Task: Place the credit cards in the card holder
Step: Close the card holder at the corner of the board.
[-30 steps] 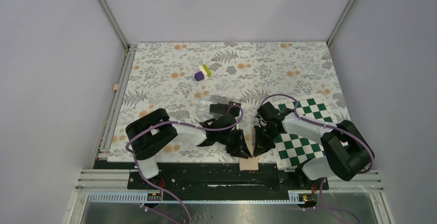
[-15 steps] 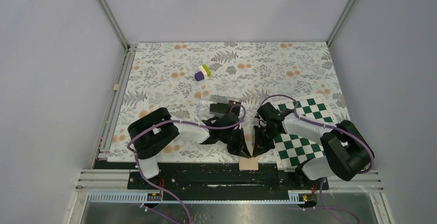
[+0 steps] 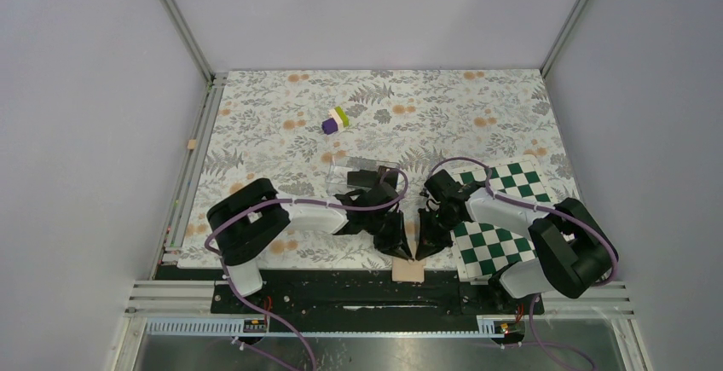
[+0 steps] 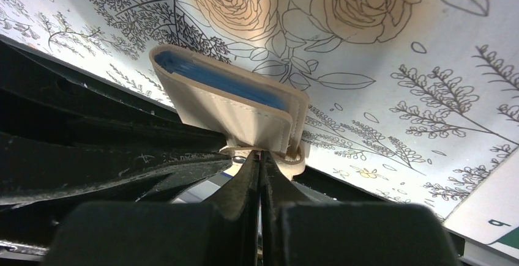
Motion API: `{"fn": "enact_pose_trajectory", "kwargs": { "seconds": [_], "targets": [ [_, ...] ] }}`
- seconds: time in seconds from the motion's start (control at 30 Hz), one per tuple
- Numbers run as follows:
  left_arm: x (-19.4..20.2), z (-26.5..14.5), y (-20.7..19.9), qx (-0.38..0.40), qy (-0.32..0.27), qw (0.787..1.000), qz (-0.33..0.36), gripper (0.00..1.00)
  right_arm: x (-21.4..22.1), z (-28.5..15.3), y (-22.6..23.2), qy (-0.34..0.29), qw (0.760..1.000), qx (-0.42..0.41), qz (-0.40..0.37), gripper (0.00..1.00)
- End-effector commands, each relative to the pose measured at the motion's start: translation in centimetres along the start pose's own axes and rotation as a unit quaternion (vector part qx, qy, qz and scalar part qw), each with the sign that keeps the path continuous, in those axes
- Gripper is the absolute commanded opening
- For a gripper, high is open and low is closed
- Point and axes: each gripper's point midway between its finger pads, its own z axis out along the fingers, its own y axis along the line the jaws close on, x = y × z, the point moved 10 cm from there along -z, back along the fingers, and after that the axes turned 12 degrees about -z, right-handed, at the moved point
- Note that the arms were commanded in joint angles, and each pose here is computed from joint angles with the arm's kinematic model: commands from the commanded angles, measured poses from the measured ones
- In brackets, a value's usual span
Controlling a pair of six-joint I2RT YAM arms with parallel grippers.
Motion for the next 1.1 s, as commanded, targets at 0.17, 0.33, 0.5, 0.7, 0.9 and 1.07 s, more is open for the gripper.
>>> {"fn": "enact_pose_trajectory", "kwargs": {
  "seconds": [0.17, 0.33, 0.5, 0.7, 0.9, 1.07],
  "targets": [
    [0.1, -0.4, -1.0, 0.007, -0.012, 1.000, 0.023, 0.00, 0.3, 0.7, -0.3, 0.003, 1.000, 0.011, -0.006, 0.00],
    [0.0, -0.5, -0.9, -0.004, -0.020, 1.000, 0.024, 0.00, 0.3, 0.1, 0.0, -0.022, 1.000, 0.000, -0.020, 0.00],
    [-0.1, -0.5, -0.7, -0.029, -0.025, 0.999, 0.028, 0.00, 0.4, -0.4, 0.4, -0.037, 0.999, -0.014, -0.029, 0.00],
    [0.0, -0.2, -0.5, -0.039, -0.023, 0.999, 0.028, 0.00, 0.5, 0.0, 0.7, -0.029, 0.999, -0.026, -0.035, 0.00],
    [0.0, -0.2, -0.5, -0.040, -0.024, 0.999, 0.028, 0.00, 0.7, 0.9, 0.5, -0.014, 0.999, -0.018, -0.033, 0.00],
    [0.0, 0.0, -0.5, -0.041, -0.022, 0.999, 0.029, 0.00, 0.7, 1.5, 0.3, -0.003, 0.999, 0.003, -0.035, 0.00]
  ]
}}
